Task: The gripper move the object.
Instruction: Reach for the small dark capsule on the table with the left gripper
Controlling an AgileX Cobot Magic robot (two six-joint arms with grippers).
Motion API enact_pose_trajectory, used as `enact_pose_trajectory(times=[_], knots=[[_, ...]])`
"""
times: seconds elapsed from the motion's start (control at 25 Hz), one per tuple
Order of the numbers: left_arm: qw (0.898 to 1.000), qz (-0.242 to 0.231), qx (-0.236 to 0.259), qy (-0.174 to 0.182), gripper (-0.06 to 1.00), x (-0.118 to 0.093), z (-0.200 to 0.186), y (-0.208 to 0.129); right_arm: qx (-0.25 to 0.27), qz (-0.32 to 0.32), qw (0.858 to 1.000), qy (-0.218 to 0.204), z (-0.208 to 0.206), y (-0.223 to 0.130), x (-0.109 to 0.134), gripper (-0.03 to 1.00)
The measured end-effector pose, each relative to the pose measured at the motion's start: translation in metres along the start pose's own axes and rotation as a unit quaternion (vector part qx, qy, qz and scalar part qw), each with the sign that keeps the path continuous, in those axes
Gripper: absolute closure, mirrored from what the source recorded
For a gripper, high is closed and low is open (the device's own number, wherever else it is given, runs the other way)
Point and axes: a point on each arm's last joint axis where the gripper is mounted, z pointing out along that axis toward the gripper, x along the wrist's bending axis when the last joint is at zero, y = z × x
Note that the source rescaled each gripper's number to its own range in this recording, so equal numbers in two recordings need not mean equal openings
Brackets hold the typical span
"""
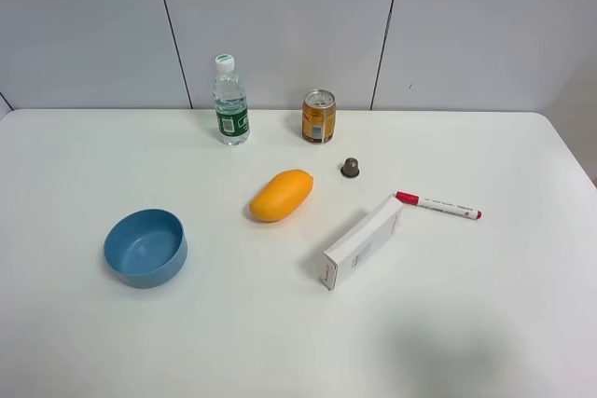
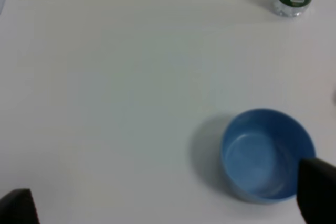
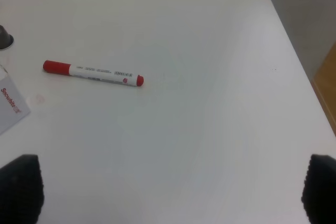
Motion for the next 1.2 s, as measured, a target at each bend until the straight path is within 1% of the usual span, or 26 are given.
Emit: enact_pose_trajectory(times=[0.12,0.2,0.28,0.36,0.52,0.64,0.92,1.04,1.2], knots=[[1.000,-0.008,0.026,-0.006,-0.06,0.000,0.025,0.023,0.000,0.000,1.000,0.000,0.000,0.000,0.000,-0.03],[0.999,-0.004,0.048,-0.013,-0.06,-0.002,0.044,0.036,0.000,0.000,1.000,0.000,0.000,0.000,0.000,-0.03],[0.998,0.010,0.060,-0.030,-0.06,-0.010,0.061,0.047,0.000,0.000,1.000,0.000,0.000,0.000,0.000,-0.03],[0.996,0.030,0.063,-0.053,-0.06,-0.023,0.077,0.058,0.000,0.000,1.000,0.000,0.000,0.000,0.000,-0.03],[0.990,0.073,0.043,-0.109,-0.06,-0.060,0.100,0.077,0.000,0.000,1.000,0.000,0.000,0.000,0.000,-0.03],[0.982,0.102,0.047,-0.149,-0.06,-0.092,0.115,0.083,0.000,0.000,1.000,0.000,0.000,0.000,0.000,-0.03],[0.956,0.170,0.064,-0.232,-0.06,-0.173,0.134,0.091,0.000,0.000,1.000,0.000,0.000,0.000,0.000,-0.03],[0.944,0.192,0.066,-0.259,-0.06,-0.206,0.140,0.093,0.000,0.000,1.000,0.000,0.000,0.000,0.000,-0.03],[0.932,0.214,0.071,-0.283,-0.06,-0.243,0.149,0.094,0.000,0.000,1.000,0.000,0.000,0.000,0.000,-0.03]])
